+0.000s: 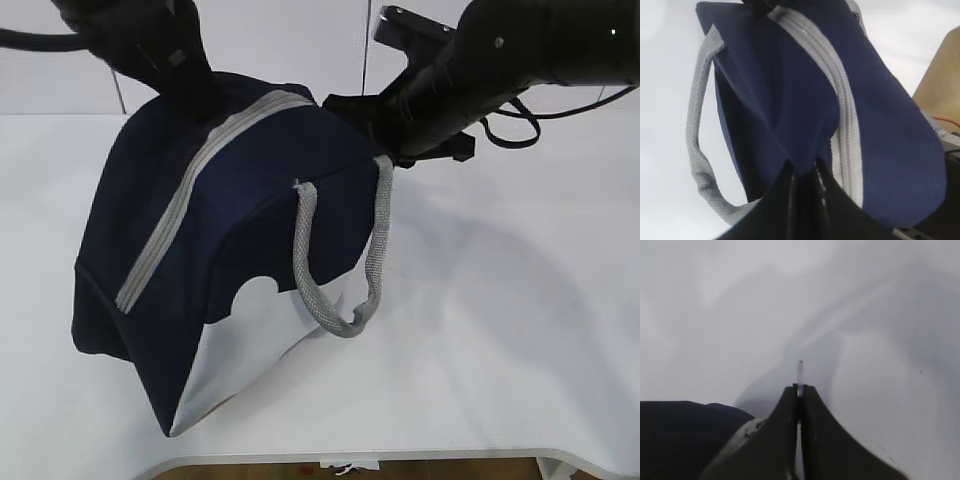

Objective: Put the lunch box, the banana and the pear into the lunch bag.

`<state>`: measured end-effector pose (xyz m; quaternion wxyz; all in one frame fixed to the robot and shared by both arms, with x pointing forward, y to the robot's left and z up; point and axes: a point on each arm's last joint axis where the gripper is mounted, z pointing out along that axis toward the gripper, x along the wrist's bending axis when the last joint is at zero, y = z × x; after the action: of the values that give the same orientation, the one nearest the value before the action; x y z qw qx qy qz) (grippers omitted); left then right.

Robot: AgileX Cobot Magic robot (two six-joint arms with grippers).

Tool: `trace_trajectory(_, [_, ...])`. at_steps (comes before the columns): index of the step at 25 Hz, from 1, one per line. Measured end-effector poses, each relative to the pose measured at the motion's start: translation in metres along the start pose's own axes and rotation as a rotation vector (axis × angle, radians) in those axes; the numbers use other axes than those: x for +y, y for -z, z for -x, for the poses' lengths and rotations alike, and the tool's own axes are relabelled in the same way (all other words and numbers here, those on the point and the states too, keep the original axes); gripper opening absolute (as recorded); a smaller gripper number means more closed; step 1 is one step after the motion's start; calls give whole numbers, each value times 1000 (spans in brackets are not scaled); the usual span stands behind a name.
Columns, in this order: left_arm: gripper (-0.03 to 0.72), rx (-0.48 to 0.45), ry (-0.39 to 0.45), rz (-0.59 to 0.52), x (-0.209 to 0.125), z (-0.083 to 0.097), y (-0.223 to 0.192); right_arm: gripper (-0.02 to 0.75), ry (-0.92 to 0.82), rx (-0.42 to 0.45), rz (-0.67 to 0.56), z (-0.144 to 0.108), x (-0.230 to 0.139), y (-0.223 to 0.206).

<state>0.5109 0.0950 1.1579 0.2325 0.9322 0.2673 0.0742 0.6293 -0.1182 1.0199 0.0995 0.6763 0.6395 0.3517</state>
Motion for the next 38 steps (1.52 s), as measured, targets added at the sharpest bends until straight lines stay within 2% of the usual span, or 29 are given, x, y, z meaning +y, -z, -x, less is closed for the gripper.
trace_trajectory(6, [25, -6, 38, -17, 1, -2, -8, 1, 22, 8, 8, -5, 8, 6])
trace_trajectory(10, [162, -10, 79, -18, 1, -2, -10, 1, 34, 10, 11, -6, 11, 7])
trace_trajectory(14, [361, -2, 119, -9, 5, 3, -8, 1, 42, 13, 9, -8, 12, 8])
trace_trajectory(15, [361, -3, 128, -7, 5, 3, -8, 1, 42, 15, 10, -8, 12, 8])
trace_trajectory(17, [409, 23, 133, 13, 9, 2, -1, 1, 46, 15, 10, -8, 12, 8])
trace_trajectory(24, [424, 103, 141, 32, 14, -6, 3, 1, 43, 24, 8, -9, 13, 8])
trace_trajectory(31, [424, 116, 152, 62, 27, -18, -36, 1, 50, 37, 3, -10, 12, 8])
trace_trajectory(38, [424, 129, 146, 3, 27, -26, -66, 1, 61, 38, 3, -10, 12, 8])
